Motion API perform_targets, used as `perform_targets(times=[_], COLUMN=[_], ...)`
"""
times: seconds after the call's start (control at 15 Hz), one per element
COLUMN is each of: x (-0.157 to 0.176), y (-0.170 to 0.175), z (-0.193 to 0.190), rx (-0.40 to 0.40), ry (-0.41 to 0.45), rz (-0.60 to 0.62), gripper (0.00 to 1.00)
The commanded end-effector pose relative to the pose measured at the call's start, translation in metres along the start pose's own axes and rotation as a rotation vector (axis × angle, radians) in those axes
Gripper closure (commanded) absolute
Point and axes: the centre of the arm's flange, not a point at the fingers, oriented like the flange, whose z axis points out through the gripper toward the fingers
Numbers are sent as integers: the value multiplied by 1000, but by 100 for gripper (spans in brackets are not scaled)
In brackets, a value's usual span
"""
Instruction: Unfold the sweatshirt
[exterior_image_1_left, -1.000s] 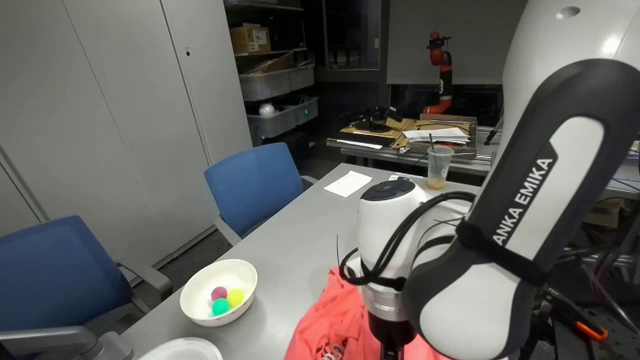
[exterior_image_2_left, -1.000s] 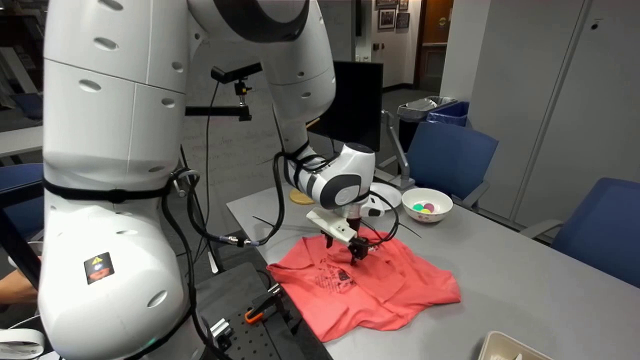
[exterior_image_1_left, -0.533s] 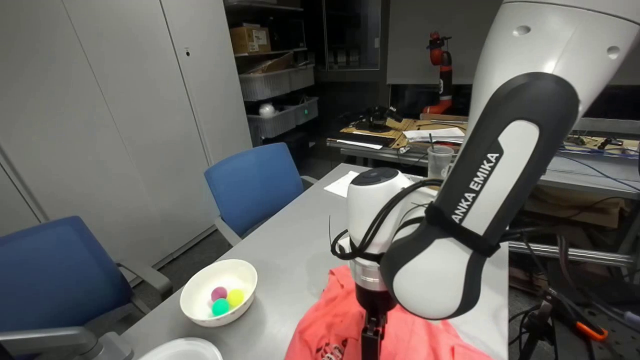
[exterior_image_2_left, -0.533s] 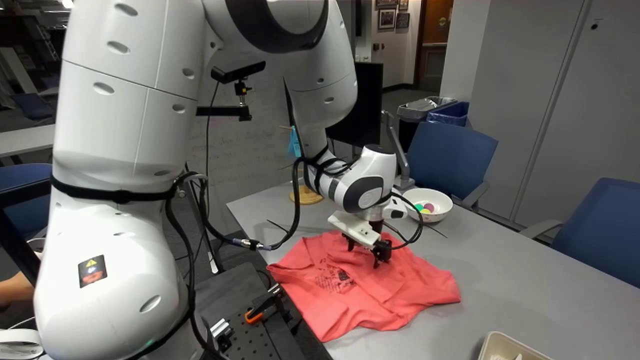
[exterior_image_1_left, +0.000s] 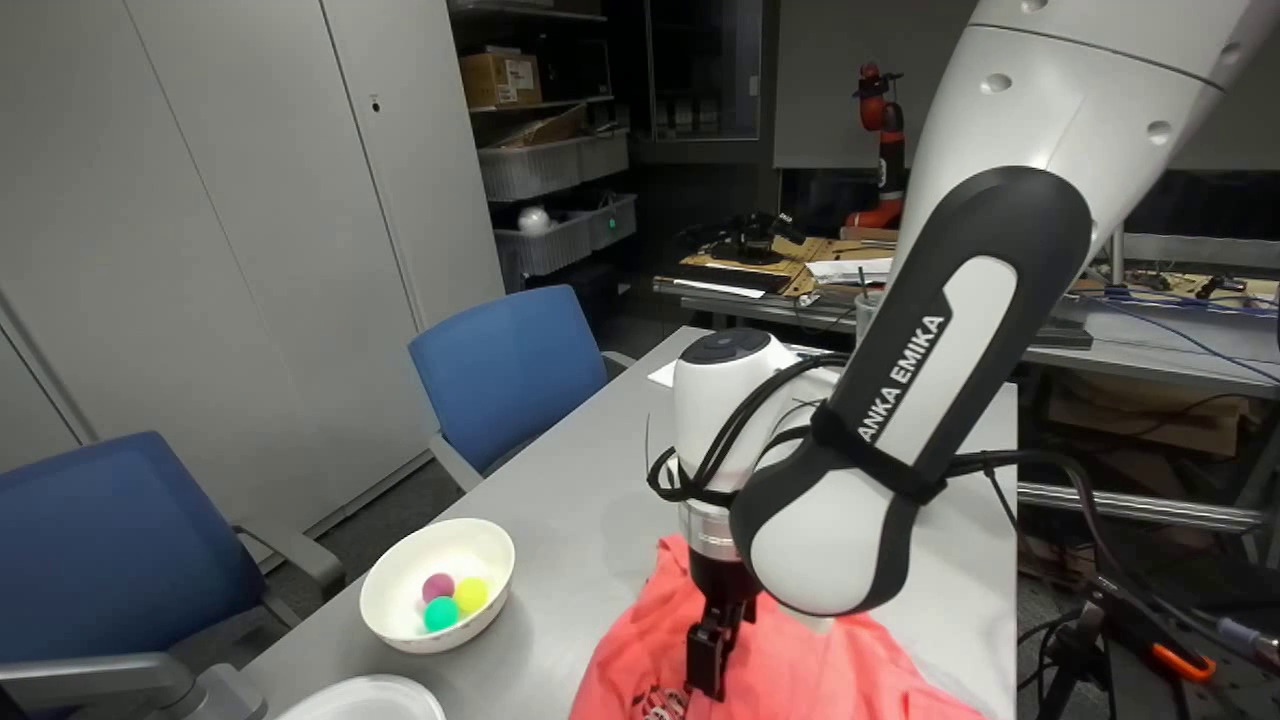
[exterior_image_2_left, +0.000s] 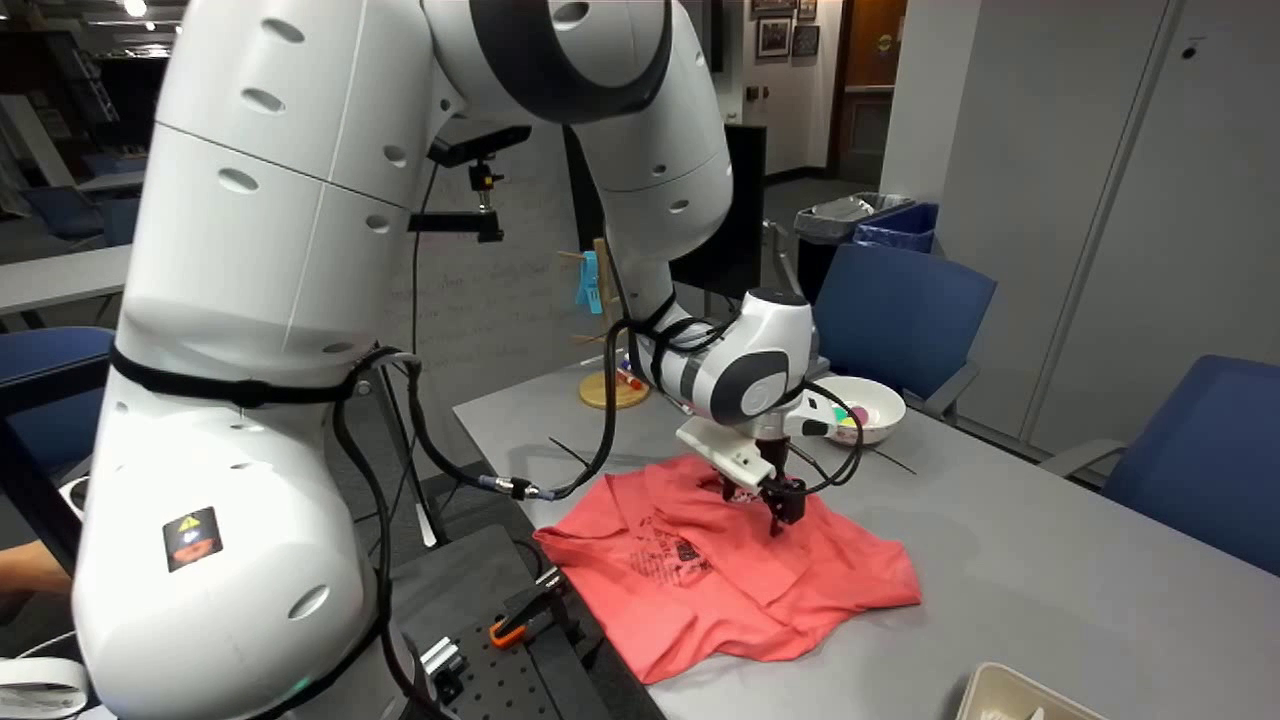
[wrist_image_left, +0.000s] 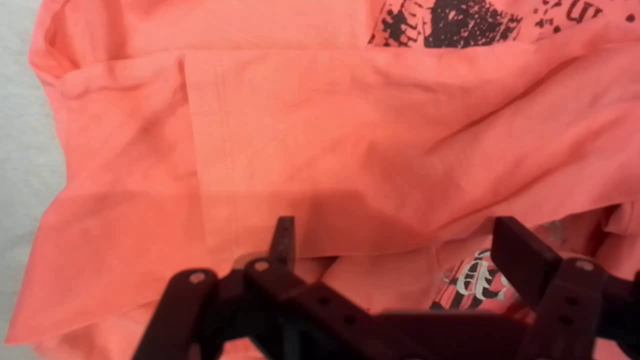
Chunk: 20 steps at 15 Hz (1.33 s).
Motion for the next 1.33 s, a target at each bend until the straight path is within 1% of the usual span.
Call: perform_targets(times=[0.0,0.27,0.6,0.87,1.27], x=[8,7,13,11,1], y=[-6,-12,-24,-26,-17], z=[7,10,8,7,5], rx=[-43,-46,-44,-60,-69], ry=[-21,-25,-9,-6,-4], rz=[93,179,265,302,327], gripper=[0,0,0,0,0])
